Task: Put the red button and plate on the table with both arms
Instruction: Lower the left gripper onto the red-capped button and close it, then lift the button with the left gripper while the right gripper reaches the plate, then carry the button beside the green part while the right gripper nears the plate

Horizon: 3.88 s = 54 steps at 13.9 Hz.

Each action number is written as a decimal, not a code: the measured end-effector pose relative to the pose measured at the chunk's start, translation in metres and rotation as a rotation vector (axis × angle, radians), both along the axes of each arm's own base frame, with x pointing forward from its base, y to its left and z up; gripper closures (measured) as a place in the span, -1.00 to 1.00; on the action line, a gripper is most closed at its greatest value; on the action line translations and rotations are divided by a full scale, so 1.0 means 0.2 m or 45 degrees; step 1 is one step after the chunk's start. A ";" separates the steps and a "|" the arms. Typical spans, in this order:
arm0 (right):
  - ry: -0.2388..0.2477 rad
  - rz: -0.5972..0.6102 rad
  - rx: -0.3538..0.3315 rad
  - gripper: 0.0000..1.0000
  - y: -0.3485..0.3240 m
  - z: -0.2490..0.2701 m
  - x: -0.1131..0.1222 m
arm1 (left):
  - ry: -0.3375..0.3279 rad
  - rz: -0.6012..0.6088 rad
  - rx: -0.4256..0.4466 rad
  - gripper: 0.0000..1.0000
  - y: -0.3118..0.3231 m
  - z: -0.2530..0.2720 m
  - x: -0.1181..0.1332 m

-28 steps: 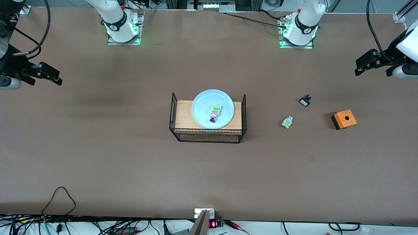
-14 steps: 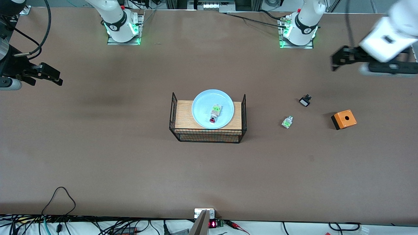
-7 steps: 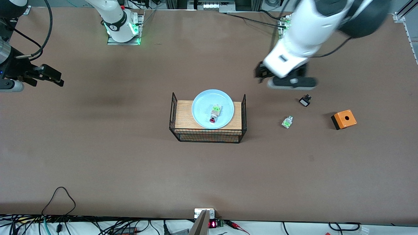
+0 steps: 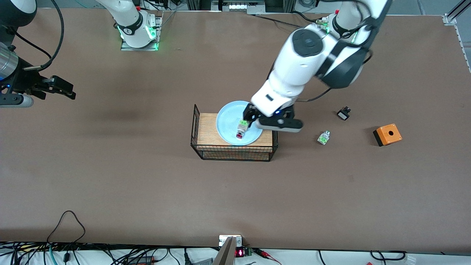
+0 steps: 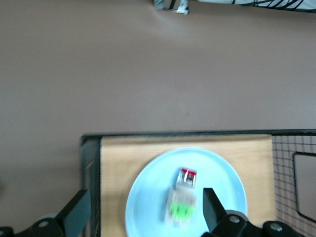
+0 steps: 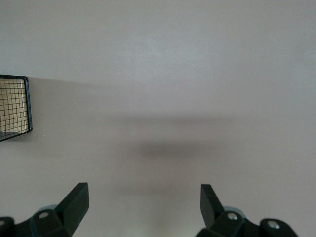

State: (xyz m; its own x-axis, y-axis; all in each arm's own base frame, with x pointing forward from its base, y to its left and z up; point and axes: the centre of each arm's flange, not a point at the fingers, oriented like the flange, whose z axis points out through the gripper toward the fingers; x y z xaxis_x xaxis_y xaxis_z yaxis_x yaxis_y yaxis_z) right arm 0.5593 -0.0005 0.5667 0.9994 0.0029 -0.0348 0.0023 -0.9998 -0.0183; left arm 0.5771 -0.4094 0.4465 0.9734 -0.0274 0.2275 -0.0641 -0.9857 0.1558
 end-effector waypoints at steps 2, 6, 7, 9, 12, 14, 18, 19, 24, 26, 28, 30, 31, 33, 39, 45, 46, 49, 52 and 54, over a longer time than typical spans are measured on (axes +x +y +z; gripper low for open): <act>-0.001 0.003 0.000 -1.00 0.01 0.00 0.00 | -0.068 -0.084 0.102 -1.00 -0.11 -0.12 -0.04; -0.001 0.005 0.000 -1.00 0.01 0.00 0.00 | -0.124 -0.136 0.091 -1.00 -0.27 -0.26 -0.10; -0.001 0.005 0.000 -1.00 0.01 0.00 0.00 | -0.130 -0.132 0.073 -1.00 -0.30 -0.30 -0.10; -0.001 0.003 0.000 -1.00 0.01 0.00 0.00 | -0.110 -0.131 0.072 -1.00 -0.31 -0.37 -0.10; 0.000 0.001 0.000 -1.00 0.01 0.00 0.00 | -0.064 -0.151 0.098 -1.00 -0.32 -0.49 -0.15; 0.003 -0.024 0.000 -1.00 0.01 0.00 0.00 | -0.039 -0.169 0.116 -1.00 -0.34 -0.55 -0.20; 0.030 -0.053 -0.003 -1.00 0.02 -0.03 0.00 | -0.016 -0.194 0.135 -0.50 -0.38 -0.56 -0.26; 0.037 -0.049 -0.004 -1.00 0.03 -0.04 0.01 | -0.010 -0.197 0.141 -0.24 -0.38 -0.55 -0.27; 0.087 -0.145 -0.015 -1.00 0.11 -0.07 -0.01 | -0.005 -0.182 0.170 0.17 -0.36 -0.46 -0.26; 0.111 -0.241 -0.016 -1.00 0.20 -0.07 -0.02 | -0.007 -0.155 0.196 0.17 -0.32 -0.30 -0.26; 0.144 -0.380 0.037 -1.00 0.34 -0.07 -0.05 | 0.011 -0.106 0.222 0.17 -0.24 -0.10 -0.27; 0.170 -0.527 0.092 -1.00 0.49 -0.04 -0.07 | 0.054 -0.047 0.292 0.17 -0.11 0.04 -0.27; 0.177 -0.585 0.097 -1.00 0.59 -0.03 -0.09 | 0.073 -0.018 0.325 0.17 -0.01 0.11 -0.24; 0.186 -0.694 0.083 -1.00 0.82 -0.02 -0.13 | 0.113 -0.033 0.365 0.17 0.21 0.18 -0.15; 0.146 -0.931 0.071 -1.00 1.59 -0.15 -0.20 | 0.222 -0.199 0.302 0.17 0.89 0.13 0.19; 0.096 -1.173 0.129 -1.00 2.01 -0.41 -0.15 | 0.317 -0.355 0.379 0.17 1.31 -0.16 0.33; 0.096 -1.198 0.127 -1.00 2.03 -0.46 -0.14 | 0.336 -0.374 0.386 0.17 1.36 -0.24 0.35; 0.082 -1.248 0.145 -1.00 2.14 -0.61 -0.13 | 0.395 -0.391 0.391 0.17 1.48 -0.59 0.41; 0.071 -1.255 0.154 -1.00 2.25 -0.78 -0.13 | 0.367 -0.464 0.390 0.17 1.58 -0.90 0.48; 0.080 -1.246 0.128 -1.00 2.28 -0.87 -0.14 | 0.343 -0.510 0.377 0.17 1.68 -1.02 0.49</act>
